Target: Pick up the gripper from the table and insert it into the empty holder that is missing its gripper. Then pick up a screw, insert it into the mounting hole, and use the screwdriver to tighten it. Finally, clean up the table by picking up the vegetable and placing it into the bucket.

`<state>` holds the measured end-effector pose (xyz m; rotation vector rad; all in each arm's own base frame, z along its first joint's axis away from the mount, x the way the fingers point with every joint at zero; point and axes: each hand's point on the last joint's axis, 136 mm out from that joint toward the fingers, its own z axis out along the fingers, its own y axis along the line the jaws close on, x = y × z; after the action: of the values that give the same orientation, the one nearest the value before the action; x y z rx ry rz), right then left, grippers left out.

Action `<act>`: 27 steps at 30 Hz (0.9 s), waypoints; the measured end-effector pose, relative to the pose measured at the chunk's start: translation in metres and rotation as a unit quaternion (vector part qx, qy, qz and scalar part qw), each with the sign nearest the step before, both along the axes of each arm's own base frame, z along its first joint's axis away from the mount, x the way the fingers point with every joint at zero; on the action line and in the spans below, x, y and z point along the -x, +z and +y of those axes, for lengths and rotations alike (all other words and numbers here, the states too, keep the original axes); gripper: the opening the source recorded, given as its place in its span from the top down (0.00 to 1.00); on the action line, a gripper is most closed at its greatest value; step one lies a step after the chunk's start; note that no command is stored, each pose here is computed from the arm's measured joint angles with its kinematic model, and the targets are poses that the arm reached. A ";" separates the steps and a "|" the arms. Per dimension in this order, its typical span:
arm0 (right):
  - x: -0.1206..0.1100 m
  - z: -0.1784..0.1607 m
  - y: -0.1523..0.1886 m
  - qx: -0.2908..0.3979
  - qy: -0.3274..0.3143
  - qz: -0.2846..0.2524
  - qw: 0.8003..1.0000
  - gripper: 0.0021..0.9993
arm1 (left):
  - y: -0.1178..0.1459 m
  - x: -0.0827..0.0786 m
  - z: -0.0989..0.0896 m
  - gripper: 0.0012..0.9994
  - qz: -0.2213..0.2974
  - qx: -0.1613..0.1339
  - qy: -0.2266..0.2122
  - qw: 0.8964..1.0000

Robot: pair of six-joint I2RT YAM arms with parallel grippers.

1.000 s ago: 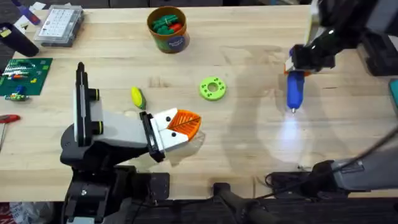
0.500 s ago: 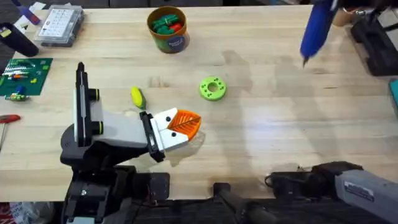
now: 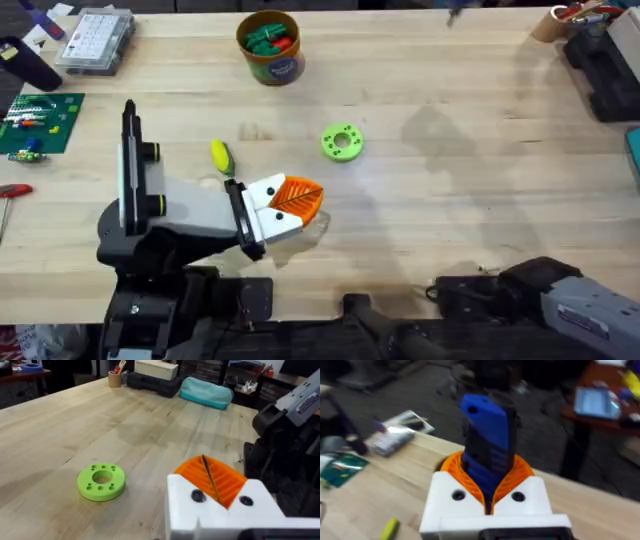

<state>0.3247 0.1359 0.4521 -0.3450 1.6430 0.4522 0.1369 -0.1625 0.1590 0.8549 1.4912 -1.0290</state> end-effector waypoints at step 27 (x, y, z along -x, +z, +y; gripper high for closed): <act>0.061 0.110 -0.045 -0.179 0.334 -0.079 0.922 0.98 | 0.000 0.000 0.000 1.00 0.000 0.000 0.000 1.000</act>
<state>0.2641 0.2457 0.4074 -0.6471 1.2191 1.1898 0.1369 -0.1625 0.1590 0.8547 1.4913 -1.0289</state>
